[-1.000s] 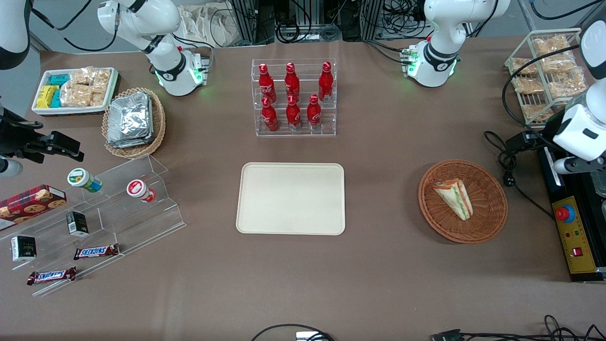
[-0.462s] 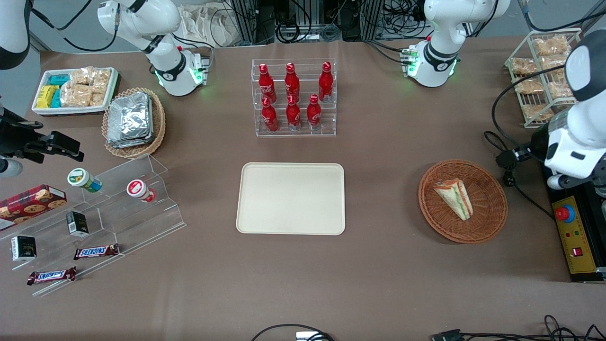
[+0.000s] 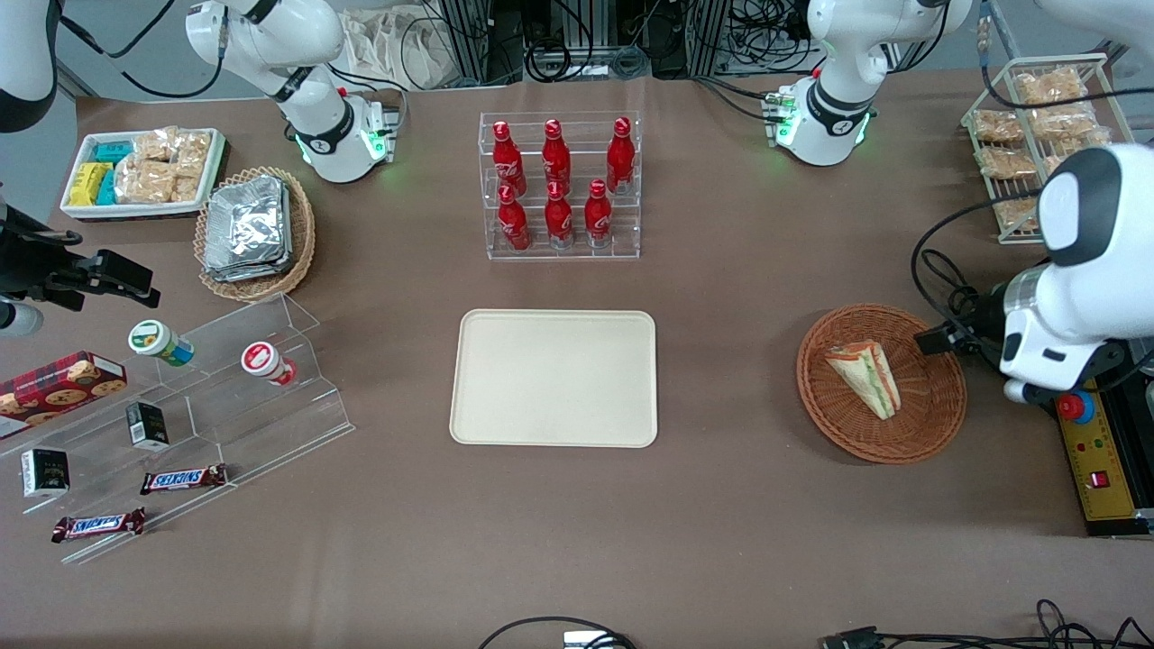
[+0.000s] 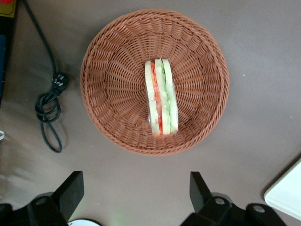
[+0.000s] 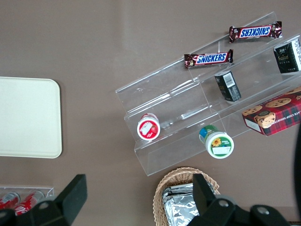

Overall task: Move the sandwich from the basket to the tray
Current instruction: 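Lower the open left gripper onto the wrapped sandwich in the basket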

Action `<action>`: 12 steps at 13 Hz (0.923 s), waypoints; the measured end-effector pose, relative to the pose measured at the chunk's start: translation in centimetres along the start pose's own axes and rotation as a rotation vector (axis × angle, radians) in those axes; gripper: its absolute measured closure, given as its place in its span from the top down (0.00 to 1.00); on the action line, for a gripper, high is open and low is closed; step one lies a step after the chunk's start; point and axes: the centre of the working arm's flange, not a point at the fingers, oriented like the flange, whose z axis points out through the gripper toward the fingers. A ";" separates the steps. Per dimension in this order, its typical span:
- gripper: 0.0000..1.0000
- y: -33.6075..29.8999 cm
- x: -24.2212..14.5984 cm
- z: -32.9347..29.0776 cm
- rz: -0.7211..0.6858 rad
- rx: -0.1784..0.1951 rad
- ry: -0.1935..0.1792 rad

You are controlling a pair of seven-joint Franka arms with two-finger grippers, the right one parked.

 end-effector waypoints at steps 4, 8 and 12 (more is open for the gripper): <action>1.00 0.3 2.9 5.3 -0.031 0.004 -0.020; 1.00 0.0 4.7 11.5 -0.056 -0.007 -0.013; 1.00 0.5 5.6 17.2 -0.111 -0.020 -0.031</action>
